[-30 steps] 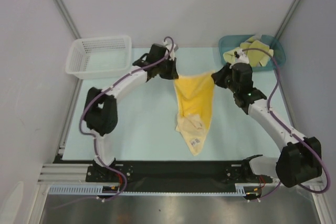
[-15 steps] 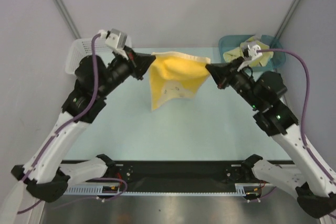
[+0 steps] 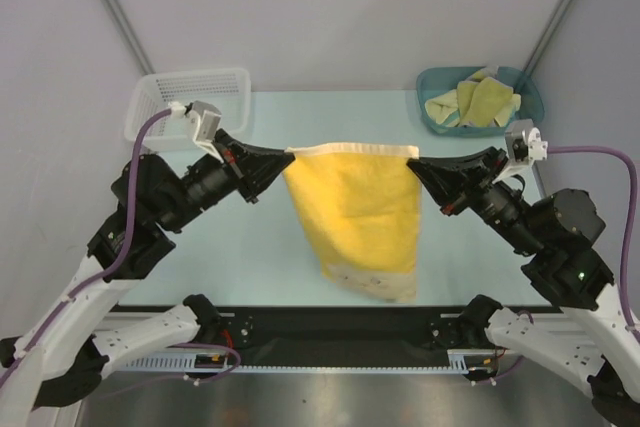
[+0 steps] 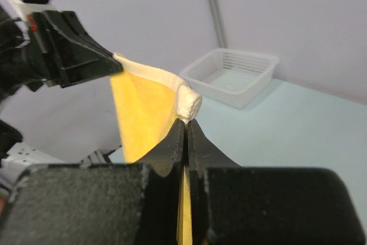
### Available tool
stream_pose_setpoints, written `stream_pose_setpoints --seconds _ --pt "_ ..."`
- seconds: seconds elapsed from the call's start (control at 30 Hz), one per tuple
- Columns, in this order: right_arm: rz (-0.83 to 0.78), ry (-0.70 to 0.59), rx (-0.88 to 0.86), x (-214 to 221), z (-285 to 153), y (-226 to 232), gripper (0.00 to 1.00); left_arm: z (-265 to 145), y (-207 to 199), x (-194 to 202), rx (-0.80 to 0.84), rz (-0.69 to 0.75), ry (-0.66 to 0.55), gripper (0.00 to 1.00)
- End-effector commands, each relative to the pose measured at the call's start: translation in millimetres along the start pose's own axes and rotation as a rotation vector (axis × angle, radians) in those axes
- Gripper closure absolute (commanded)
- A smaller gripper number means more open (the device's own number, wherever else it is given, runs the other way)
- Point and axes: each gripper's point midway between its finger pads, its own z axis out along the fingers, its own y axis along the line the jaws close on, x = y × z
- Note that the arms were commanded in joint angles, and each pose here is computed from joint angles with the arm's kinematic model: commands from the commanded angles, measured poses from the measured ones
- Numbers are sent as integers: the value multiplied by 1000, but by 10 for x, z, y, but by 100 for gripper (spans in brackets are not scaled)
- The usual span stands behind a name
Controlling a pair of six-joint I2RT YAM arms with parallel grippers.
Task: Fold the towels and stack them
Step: Flatten out the crumpled towel
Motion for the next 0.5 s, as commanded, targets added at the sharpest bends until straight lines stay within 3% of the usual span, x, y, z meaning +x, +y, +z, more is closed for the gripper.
stream_pose_setpoints --seconds 0.0,0.17,0.23,0.27,0.3,0.37,0.43,0.47 --pt "-38 -10 140 -90 51 -240 100 64 214 -78 -151 -10 20 100" --pt "-217 127 456 240 378 -1073 100 404 1103 212 -520 3 131 100" --pt "-177 209 431 544 614 -1354 100 636 1315 417 -503 -44 150 100" --pt "-143 220 502 614 540 -1806 100 667 1520 433 -530 -59 138 100" --pt "-77 187 393 646 684 -1790 100 733 1631 491 -533 -69 138 100" --pt "-36 205 421 913 686 -2290 100 941 1966 635 -544 -74 130 100" --pt "-29 190 338 966 846 -2431 100 1089 2223 757 -554 -69 135 100" --pt "5 238 329 1213 922 -2631 100 1263 2444 879 -543 -72 140 100"
